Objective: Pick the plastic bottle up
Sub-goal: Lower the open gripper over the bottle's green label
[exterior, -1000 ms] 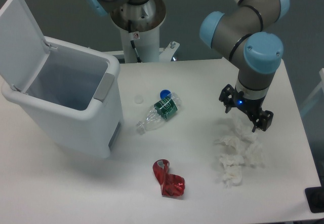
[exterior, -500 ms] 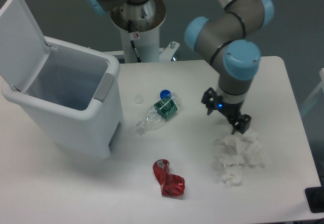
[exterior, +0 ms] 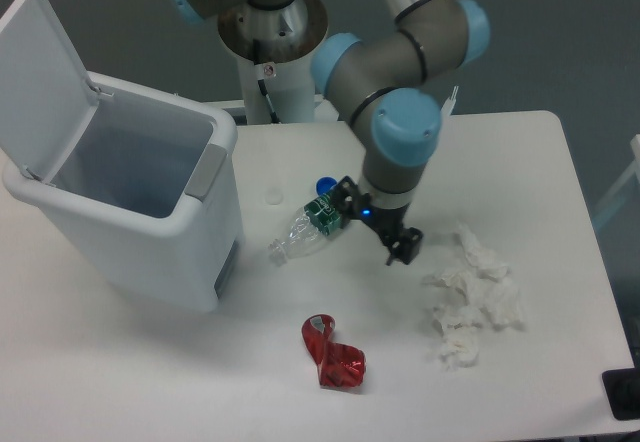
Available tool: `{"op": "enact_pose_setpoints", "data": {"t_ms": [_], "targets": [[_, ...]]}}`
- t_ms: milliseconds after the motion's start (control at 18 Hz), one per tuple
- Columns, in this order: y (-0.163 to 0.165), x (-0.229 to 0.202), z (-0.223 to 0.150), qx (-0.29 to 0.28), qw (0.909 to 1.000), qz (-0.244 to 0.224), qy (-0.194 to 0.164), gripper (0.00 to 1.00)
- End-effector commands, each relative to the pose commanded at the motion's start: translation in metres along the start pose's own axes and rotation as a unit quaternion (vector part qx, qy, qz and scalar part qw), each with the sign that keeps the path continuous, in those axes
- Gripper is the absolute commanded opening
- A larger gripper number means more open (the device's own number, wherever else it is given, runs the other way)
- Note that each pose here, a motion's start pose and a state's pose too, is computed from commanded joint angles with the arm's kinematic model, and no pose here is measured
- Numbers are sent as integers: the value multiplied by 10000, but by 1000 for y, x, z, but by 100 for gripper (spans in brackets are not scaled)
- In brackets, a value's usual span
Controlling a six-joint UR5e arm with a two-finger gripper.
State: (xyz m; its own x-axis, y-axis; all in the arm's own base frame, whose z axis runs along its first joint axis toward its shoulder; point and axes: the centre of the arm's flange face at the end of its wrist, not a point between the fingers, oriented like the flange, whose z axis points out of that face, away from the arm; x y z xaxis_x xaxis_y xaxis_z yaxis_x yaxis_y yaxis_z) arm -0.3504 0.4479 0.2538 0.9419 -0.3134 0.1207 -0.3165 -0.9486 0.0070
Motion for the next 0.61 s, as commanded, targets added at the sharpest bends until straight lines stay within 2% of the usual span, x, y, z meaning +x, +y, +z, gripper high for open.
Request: {"op": "enact_pose_setpoints", "data": {"t_ms": [111,500,611], "targets": [[-6,16,12,-155,9998,110,111,100],[-20,29,35,-230,9991,210,300,100],[-23,24,47,-289,9988,117,367,100]]}}
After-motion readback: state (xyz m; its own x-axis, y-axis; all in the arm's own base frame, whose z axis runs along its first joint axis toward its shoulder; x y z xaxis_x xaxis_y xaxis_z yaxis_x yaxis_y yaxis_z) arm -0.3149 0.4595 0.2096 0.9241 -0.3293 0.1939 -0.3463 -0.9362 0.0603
